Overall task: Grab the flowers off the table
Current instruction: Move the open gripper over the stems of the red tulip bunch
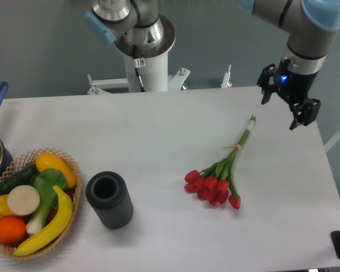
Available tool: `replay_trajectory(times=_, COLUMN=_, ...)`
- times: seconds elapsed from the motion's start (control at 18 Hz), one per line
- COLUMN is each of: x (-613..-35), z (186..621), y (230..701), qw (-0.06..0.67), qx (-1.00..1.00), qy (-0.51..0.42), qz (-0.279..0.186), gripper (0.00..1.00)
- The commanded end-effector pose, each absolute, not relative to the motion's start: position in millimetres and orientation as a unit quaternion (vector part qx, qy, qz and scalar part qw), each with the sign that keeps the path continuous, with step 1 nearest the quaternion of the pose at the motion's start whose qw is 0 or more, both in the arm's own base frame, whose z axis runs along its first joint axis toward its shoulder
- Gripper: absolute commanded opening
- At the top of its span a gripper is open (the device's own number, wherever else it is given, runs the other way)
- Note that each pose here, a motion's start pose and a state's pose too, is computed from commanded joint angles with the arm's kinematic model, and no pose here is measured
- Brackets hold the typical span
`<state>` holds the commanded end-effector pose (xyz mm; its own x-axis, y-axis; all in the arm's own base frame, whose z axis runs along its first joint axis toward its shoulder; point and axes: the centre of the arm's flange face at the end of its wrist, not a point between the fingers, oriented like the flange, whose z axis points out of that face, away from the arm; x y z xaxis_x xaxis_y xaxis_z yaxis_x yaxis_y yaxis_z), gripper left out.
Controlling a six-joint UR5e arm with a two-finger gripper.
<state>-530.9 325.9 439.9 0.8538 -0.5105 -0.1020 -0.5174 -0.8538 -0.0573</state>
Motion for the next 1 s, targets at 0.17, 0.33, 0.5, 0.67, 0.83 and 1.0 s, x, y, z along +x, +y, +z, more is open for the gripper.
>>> replay_trajectory(times=0.17, x=-532.4, z=428.2, y=334.2, qw=0.041, qx=-0.961, qy=0.272, qz=0.038, gripper=1.00)
replay_trajectory(times=0.33, x=-532.3, z=422.3, y=335.0, qw=0.040, qx=-0.961, qy=0.271, qz=0.033, gripper=1.00)
replay_trajectory(times=0.5, x=-524.8, z=414.2, y=334.6, qw=0.050, qx=-0.967, qy=0.248, qz=0.023, gripper=1.00)
replay_trajectory(times=0.67, x=-510.0, z=435.7, y=341.0, qw=0.085, qx=-0.972, qy=0.218, qz=0.033, gripper=1.00)
replay_trajectory(times=0.83, x=-489.8, z=433.6, y=355.9, qw=0.118, qx=-0.974, qy=0.191, qz=0.037, gripper=1.00)
replay_trajectory(times=1.0, x=-478.0, z=417.3, y=372.2, qw=0.127, qx=-0.971, qy=0.202, qz=0.035, gripper=1.00)
